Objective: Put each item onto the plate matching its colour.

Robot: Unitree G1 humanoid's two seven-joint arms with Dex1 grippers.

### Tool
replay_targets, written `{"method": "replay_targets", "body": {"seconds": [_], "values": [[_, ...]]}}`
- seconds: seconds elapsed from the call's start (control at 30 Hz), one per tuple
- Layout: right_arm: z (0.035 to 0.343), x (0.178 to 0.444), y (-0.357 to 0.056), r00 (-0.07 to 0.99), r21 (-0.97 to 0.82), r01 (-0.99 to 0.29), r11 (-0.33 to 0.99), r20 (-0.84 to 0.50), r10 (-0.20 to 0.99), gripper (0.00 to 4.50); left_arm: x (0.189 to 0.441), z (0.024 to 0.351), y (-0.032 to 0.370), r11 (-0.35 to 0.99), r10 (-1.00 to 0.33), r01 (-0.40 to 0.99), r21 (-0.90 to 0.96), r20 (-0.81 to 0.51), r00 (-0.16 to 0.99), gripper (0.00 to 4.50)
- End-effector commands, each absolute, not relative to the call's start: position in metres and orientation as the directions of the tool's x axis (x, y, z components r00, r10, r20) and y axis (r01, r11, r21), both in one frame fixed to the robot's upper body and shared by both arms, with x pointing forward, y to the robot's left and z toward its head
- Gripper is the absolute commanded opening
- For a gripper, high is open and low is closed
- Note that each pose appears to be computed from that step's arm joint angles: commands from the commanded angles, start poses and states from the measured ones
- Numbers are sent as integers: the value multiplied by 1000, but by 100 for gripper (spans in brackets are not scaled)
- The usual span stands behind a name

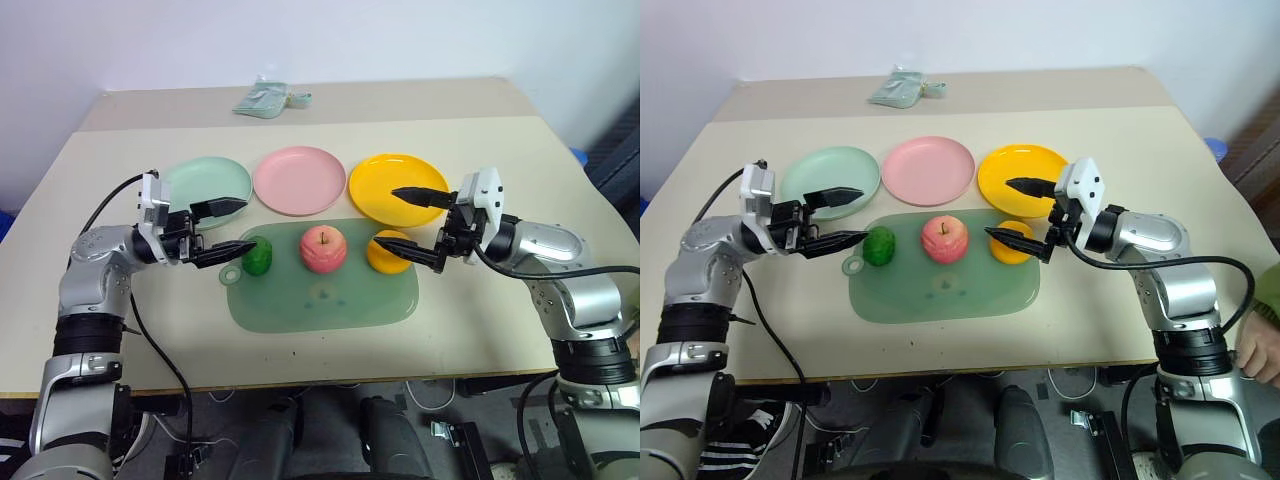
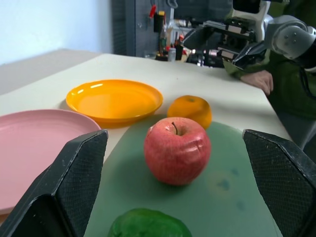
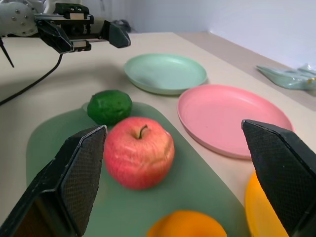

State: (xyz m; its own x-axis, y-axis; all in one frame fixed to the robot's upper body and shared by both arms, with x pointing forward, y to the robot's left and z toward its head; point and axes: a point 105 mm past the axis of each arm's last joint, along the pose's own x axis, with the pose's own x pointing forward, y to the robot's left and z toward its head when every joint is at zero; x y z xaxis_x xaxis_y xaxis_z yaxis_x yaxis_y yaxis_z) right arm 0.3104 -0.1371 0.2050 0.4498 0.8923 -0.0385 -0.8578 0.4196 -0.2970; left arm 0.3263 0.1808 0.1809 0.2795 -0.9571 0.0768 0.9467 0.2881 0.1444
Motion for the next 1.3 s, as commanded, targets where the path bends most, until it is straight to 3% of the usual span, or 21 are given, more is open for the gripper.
{"method": "replay_targets", "body": {"seconds": [0.03,0.23,0.47,0.67,0.9,1.3], "values": [[216,300,-137,439,-334,-849,409,-16,898,448,326,185,179,282,-959,944,171,82,271,450],[210,298,-127,399,-314,-874,372,-27,916,448,325,192,191,303,-953,936,181,49,299,450],[206,296,-120,375,-290,-890,351,-29,926,448,328,175,206,349,-930,923,163,-62,363,450],[203,298,-121,383,-299,-886,355,-40,923,448,340,154,195,365,-905,905,220,-145,400,450],[199,289,-124,356,-275,-906,321,-87,931,448,347,141,172,351,-910,905,238,-140,390,450],[201,287,-126,368,-291,-898,329,-89,926,448,364,119,169,358,-877,886,294,-221,428,450]]}}
